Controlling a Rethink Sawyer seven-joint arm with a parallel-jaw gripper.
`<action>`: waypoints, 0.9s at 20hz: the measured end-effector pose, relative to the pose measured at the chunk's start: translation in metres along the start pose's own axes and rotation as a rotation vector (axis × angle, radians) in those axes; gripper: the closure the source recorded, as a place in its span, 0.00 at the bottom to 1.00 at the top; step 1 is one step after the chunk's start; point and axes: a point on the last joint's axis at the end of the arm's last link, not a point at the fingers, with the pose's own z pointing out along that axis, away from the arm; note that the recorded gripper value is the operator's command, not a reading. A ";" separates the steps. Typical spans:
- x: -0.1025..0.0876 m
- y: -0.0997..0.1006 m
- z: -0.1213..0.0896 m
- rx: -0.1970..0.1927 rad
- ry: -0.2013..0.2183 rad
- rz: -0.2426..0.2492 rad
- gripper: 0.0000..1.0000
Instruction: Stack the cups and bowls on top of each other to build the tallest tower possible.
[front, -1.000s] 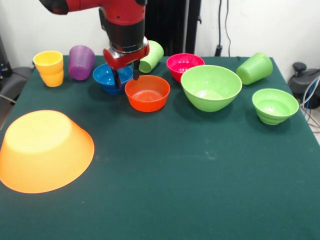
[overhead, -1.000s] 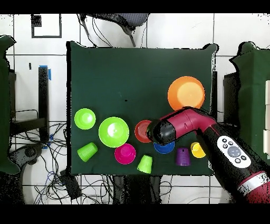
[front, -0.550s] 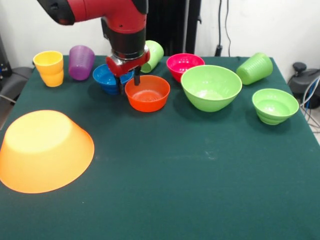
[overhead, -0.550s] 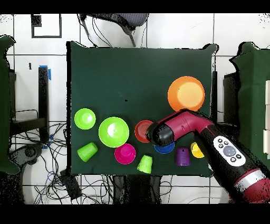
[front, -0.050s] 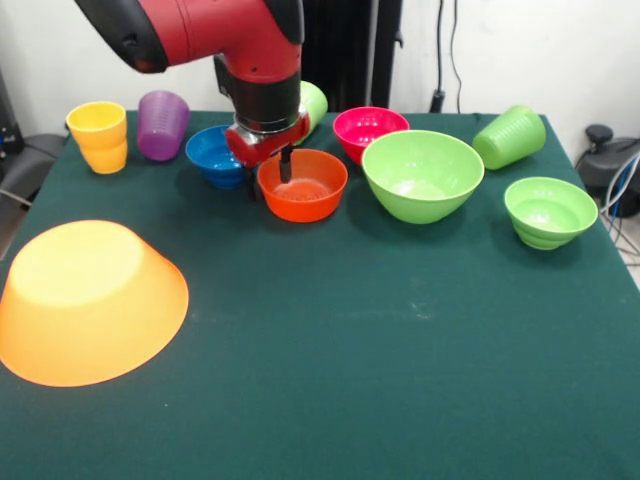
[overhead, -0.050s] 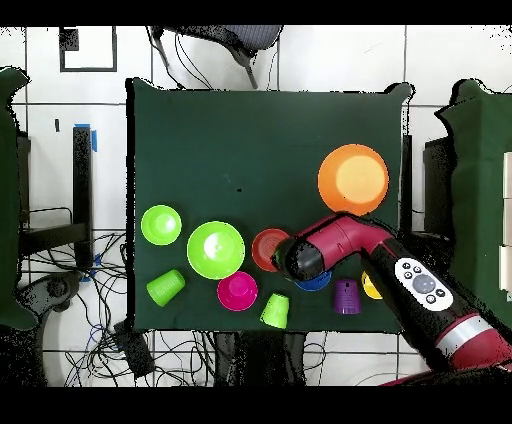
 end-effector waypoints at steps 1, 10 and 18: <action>0.001 0.001 0.003 0.000 -0.003 -0.003 0.00; 0.003 0.005 0.010 0.009 0.006 -0.019 0.00; 0.001 0.006 0.010 0.018 0.020 -0.029 0.00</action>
